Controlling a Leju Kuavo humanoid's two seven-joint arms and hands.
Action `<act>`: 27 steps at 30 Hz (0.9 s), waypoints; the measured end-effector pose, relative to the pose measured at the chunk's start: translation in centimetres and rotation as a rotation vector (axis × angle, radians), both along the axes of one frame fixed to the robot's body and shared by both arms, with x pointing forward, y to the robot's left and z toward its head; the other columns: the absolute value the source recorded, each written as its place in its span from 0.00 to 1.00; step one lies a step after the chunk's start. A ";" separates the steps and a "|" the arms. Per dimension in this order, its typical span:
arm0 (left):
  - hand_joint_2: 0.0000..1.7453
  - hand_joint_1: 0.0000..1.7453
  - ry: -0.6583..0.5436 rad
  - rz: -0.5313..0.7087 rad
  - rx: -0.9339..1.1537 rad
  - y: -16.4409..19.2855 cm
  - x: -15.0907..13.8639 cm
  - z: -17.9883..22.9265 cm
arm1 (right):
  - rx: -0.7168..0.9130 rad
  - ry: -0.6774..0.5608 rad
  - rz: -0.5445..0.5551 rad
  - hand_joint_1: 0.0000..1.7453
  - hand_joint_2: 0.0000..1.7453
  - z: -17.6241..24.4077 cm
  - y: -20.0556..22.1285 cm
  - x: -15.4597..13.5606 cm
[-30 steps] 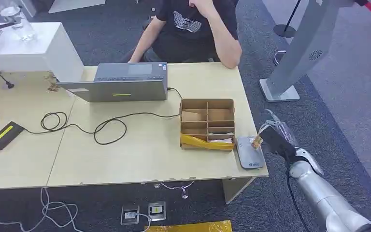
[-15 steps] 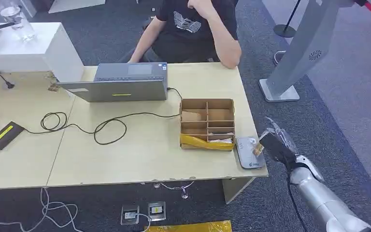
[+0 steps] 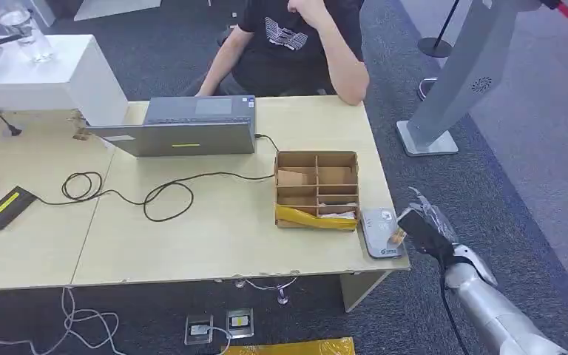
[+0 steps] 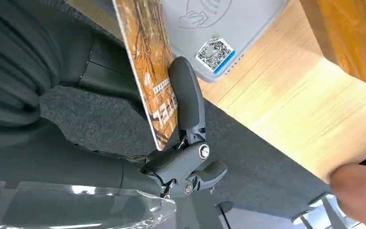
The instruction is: Pass the card to the sensor for recognition and then transmit it.
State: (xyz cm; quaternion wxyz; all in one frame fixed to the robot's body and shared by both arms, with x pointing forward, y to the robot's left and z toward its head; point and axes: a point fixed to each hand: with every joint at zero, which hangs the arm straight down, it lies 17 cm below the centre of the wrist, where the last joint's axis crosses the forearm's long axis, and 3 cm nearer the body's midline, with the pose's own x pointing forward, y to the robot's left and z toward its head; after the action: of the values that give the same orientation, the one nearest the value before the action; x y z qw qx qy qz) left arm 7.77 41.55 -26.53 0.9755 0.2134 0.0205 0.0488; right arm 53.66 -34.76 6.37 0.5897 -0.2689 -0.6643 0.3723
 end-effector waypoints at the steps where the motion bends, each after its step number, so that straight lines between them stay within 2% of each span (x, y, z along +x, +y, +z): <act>1: 0.00 0.00 -0.001 -0.002 -0.002 0.0 0.0 0.0 | -0.002 0.001 -0.003 1.00 1.00 0.0 -0.2 0.0; 17: 0.00 0.00 -0.023 -0.035 -0.019 0.1 0.5 -0.1 | -0.018 0.013 -0.062 1.00 1.00 0.6 -3.2 0.1; 23: 0.00 0.00 -0.035 -0.047 -0.023 0.1 0.8 -0.1 | -0.013 -0.024 -0.045 1.00 1.00 2.7 -3.1 0.7; 26: 0.00 0.00 -0.043 -0.056 -0.029 0.1 0.9 -0.1 | -0.008 -0.053 -0.038 1.00 1.00 5.7 -3.0 1.8; 27: 0.00 0.00 -0.045 -0.062 -0.030 0.1 1.0 -0.1 | -0.006 -0.087 -0.029 1.00 1.00 8.0 -2.8 2.5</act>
State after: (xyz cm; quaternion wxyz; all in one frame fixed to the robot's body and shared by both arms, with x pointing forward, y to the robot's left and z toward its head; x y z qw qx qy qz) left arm 8.75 41.68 -26.60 0.9799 0.1979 -0.0073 0.0232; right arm 56.18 -37.56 14.32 0.5646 -0.2965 -0.6843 0.3536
